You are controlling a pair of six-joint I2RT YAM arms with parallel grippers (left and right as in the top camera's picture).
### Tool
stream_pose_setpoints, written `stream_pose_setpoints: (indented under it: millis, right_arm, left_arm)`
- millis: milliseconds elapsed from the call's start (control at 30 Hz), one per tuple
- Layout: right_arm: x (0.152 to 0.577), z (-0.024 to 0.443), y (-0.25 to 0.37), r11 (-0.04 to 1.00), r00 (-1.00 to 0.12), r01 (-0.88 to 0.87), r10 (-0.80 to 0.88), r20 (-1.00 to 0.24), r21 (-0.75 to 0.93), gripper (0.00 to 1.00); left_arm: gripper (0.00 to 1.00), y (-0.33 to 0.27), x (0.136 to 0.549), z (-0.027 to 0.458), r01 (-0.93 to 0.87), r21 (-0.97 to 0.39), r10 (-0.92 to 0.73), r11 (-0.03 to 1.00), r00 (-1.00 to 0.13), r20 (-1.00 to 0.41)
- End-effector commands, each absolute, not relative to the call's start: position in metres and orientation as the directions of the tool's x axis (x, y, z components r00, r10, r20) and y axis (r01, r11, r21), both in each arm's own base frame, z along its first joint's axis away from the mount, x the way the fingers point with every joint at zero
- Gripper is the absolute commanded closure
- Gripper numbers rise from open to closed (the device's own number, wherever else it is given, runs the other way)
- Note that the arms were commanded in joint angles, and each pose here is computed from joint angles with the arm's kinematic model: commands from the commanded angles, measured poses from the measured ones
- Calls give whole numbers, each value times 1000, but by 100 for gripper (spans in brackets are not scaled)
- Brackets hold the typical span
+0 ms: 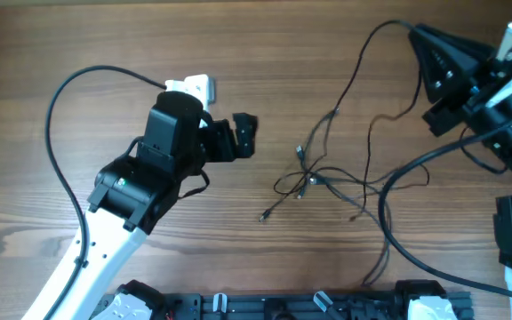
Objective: Untangle cables
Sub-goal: 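Pull the grasped cable up and rightward with the right gripper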
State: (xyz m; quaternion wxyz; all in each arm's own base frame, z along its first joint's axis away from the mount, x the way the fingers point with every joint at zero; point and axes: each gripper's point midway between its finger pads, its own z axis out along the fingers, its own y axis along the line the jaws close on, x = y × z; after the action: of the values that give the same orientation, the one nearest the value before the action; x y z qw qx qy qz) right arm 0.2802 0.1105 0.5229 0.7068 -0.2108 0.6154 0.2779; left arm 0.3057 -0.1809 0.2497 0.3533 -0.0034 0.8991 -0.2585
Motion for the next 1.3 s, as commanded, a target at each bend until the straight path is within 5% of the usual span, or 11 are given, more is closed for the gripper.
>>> stream_pose_setpoints:
  millis: [0,133,300,500,633,833,1133,1267]
  right_arm:
    - [270,546,112,727,109,-681,212,-971,82,96]
    - [256,587,107,737,280,-676,255,-925,-1,96]
    - [254,633,68,894,545,-443,207,-812,-70,96]
    - [262,643,22,990,609,-75,-47,-792,-117,96]
    - [267,636,-19,960,506,231,-256,-824,-157,96]
    - [268,582,-107,717,127,680,-318,-940,-151,96]
    - [253,520,-183,336,-198,909,-171,-965,-246,96]
    - [228,491,-228,196,-249,947,-58,-967,-256,96]
  left_arm:
    - [0,-210,297,240,236,-558,-141,795,-824,-549]
    - [0,-212,298,208,184,-541,-112,820,-877,-467]
    - [0,-214,297,194,165,-538,-97,826,-900,-425]
    - [0,-214,297,193,165,-538,-96,827,-900,-425]
    - [0,-214,297,193,165,-538,-97,827,-900,-425]
    - [1,-214,297,193,165,-538,-96,827,-900,-425]
    - [0,-214,297,193,165,-538,-96,827,-900,-425]
    - [0,-214,297,193,165,-538,-96,827,-900,-425]
